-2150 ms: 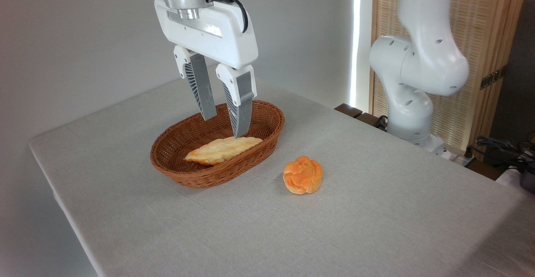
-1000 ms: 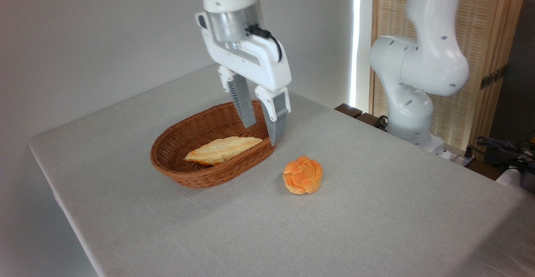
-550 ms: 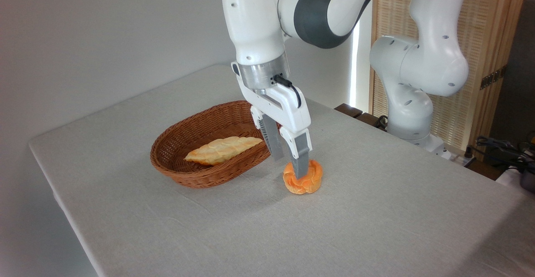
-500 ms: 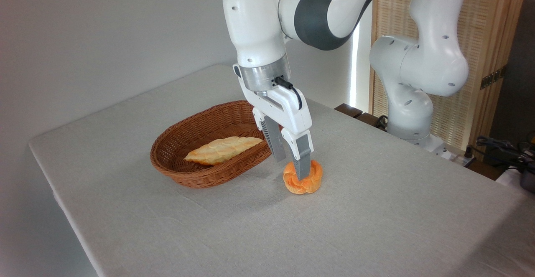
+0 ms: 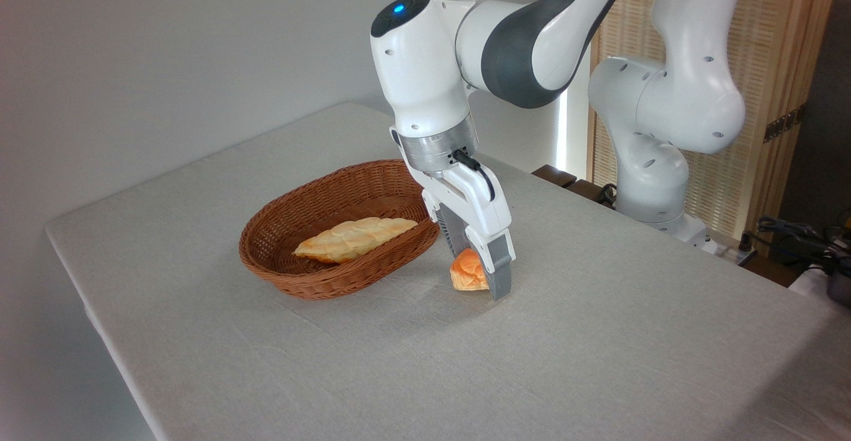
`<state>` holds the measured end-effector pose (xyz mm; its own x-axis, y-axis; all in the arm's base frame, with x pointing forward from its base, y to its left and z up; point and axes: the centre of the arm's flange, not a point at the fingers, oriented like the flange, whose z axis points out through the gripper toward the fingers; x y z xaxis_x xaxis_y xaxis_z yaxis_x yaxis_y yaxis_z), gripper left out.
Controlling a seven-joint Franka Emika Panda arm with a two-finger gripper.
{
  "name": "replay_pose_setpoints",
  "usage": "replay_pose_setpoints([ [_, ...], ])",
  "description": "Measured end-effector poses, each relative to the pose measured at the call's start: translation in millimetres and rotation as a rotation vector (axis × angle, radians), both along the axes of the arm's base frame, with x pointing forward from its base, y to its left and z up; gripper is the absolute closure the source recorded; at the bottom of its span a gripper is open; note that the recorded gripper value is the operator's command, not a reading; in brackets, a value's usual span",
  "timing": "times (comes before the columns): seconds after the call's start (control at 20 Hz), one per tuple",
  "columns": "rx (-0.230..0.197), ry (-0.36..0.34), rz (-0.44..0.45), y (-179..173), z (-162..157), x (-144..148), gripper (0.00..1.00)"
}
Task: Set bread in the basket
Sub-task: 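Lower the gripper onto the orange bun and close on it, then lift the orange bun and carry it over the wicker basket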
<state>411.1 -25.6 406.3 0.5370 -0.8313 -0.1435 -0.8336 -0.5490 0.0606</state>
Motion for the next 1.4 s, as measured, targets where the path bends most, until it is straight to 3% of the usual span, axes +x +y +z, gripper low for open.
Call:
replay_pose_setpoints([
  [0.65, -0.007, 0.001, -0.021, 4, 1, 0, 0.66],
  [0.8, -0.017, 0.005, 0.003, 10, 23, 5, 0.63],
  [0.9, -0.06, 0.015, 0.031, 8, 51, 10, 0.61],
  [1.05, -0.171, 0.002, 0.067, -3, 93, 15, 0.56],
  [1.1, -0.207, -0.003, 0.075, -7, 101, 17, 0.48],
  [1.15, -0.245, -0.006, 0.085, -12, 105, 17, 0.29],
  [1.25, -0.316, 0.004, 0.102, -22, 105, 18, 0.25],
  [1.4, -0.344, 0.032, 0.112, -52, 97, 20, 0.0],
])
